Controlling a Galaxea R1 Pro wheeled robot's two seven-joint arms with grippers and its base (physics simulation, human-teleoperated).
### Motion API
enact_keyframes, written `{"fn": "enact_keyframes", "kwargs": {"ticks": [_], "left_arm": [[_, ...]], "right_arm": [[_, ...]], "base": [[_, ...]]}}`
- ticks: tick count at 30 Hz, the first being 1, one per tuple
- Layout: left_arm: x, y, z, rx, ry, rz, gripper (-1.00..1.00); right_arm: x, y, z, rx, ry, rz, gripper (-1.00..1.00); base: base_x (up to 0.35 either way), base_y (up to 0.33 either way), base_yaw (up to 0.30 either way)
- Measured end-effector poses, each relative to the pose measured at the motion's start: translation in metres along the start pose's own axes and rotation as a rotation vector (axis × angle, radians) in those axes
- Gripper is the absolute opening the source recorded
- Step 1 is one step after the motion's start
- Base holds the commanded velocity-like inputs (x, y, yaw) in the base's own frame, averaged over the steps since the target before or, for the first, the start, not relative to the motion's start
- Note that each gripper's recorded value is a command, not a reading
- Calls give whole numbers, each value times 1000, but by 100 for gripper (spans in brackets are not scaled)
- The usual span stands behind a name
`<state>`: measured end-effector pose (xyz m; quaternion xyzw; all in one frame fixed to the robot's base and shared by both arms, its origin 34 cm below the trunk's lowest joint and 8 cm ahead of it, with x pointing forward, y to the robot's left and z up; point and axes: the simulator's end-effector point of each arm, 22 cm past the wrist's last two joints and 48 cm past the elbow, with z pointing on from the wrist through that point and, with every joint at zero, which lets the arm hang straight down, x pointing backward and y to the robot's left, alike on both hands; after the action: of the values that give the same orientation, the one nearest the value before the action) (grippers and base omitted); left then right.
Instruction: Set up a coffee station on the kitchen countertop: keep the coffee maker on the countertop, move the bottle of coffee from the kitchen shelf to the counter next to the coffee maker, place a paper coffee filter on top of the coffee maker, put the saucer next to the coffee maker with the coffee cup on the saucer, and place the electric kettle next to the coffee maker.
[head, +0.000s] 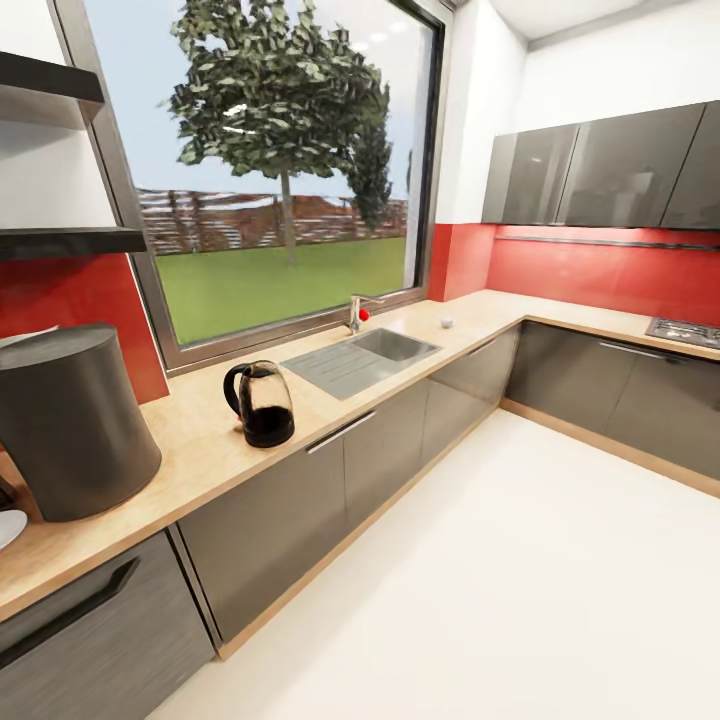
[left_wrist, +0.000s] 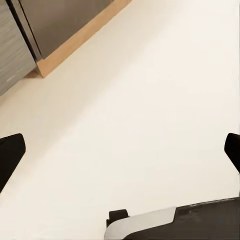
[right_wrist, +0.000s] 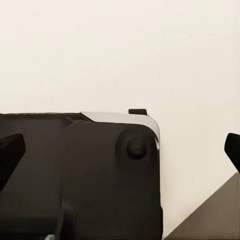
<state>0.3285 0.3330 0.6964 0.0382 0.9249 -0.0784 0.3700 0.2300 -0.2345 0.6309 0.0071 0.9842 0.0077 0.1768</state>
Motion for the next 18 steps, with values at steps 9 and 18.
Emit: {"fn": "enact_keyframes", "kwargs": {"ticks": [9, 18], "left_arm": [[-57, -11, 22, 51, -115, 33, 100], [-92, -17, 38, 99, -146, 42, 100]], "right_arm": [[3, -3, 0, 9, 5, 9, 100], [3, -3, 0, 9, 5, 9, 100]], "base": [[0, 0, 0], [0, 0, 0]]}}
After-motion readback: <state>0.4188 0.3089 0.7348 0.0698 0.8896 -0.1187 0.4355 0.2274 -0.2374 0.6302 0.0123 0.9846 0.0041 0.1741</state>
